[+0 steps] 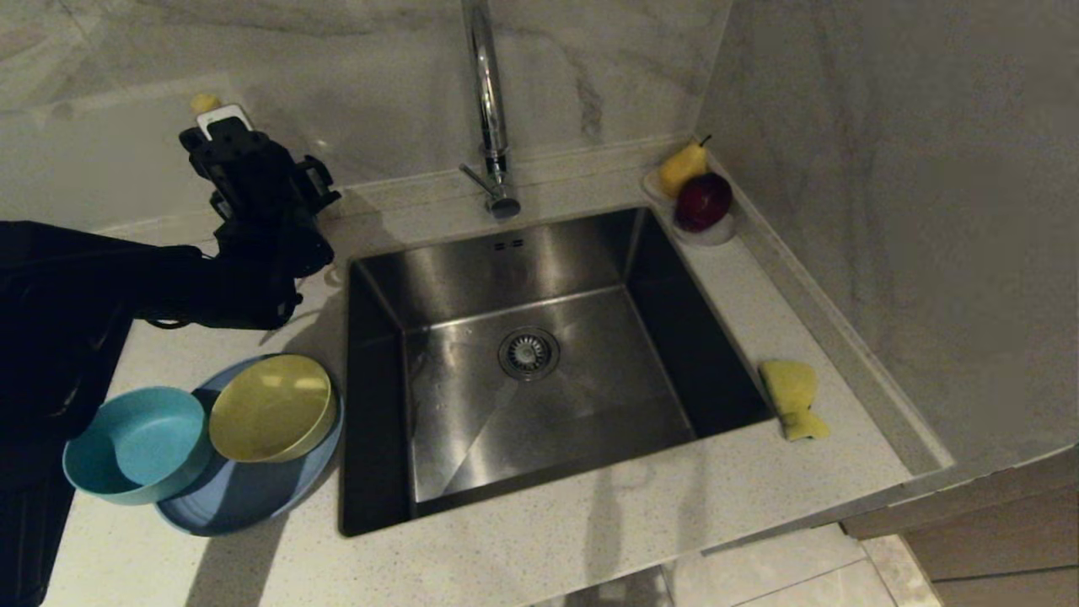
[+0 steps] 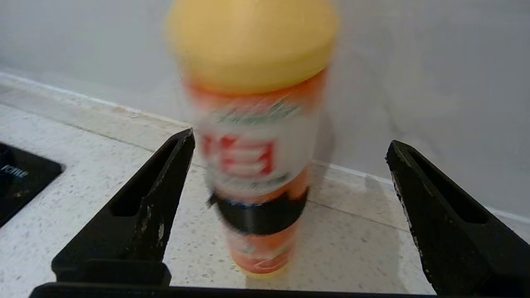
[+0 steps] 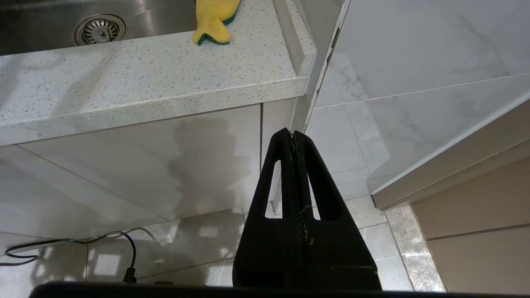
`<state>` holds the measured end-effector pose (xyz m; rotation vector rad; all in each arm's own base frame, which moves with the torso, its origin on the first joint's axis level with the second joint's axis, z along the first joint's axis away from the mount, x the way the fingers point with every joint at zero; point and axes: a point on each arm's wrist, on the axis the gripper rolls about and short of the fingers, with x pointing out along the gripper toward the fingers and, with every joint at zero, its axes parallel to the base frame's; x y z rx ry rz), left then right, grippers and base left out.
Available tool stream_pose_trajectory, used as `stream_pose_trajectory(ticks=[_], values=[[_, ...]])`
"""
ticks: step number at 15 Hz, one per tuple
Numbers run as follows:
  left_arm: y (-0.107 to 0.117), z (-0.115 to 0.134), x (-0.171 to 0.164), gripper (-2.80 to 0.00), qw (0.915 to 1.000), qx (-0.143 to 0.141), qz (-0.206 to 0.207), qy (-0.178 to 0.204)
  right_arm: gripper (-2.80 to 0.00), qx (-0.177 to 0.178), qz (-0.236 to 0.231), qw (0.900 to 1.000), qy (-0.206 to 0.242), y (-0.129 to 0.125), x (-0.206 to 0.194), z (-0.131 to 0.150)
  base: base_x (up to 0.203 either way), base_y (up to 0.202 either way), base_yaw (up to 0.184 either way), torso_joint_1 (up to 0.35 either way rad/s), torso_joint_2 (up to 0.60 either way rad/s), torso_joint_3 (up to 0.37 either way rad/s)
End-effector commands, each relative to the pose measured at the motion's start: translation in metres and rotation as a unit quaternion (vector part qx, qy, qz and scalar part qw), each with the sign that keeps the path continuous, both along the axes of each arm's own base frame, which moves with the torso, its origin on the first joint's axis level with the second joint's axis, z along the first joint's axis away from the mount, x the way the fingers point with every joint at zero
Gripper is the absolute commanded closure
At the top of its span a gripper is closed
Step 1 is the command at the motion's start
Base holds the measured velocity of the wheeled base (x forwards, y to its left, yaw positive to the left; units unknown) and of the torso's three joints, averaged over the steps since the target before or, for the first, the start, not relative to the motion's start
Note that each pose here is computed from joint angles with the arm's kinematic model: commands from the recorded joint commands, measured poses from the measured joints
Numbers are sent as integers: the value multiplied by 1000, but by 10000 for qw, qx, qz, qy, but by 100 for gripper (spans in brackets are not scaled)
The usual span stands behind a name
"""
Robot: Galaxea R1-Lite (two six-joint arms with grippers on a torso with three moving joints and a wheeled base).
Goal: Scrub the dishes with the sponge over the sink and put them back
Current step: Grab the dish soap
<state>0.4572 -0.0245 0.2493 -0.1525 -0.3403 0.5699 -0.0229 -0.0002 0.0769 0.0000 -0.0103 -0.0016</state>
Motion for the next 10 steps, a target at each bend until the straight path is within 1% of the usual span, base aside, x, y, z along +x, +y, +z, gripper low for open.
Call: stream_pose_trajectory(ticks=[1,3,6,10], values=[[9,-3,-2,-280,9999,-1,119,-27,0,0,0,10000,-2,0,0,0,0,0,0,0,0,0],[14,-6,0,-280,9999,6,142,-17,0,0,0,10000,-2,0,0,0,0,0,0,0,0,0],[14,-13,6,-280,9999,10,149,27,0,0,0,10000,-2,0,0,0,0,0,0,0,0,0],[14,-31,17,-280,9997,30,144,203,0,0,0,10000,-2,0,0,0,0,0,0,0,0,0]])
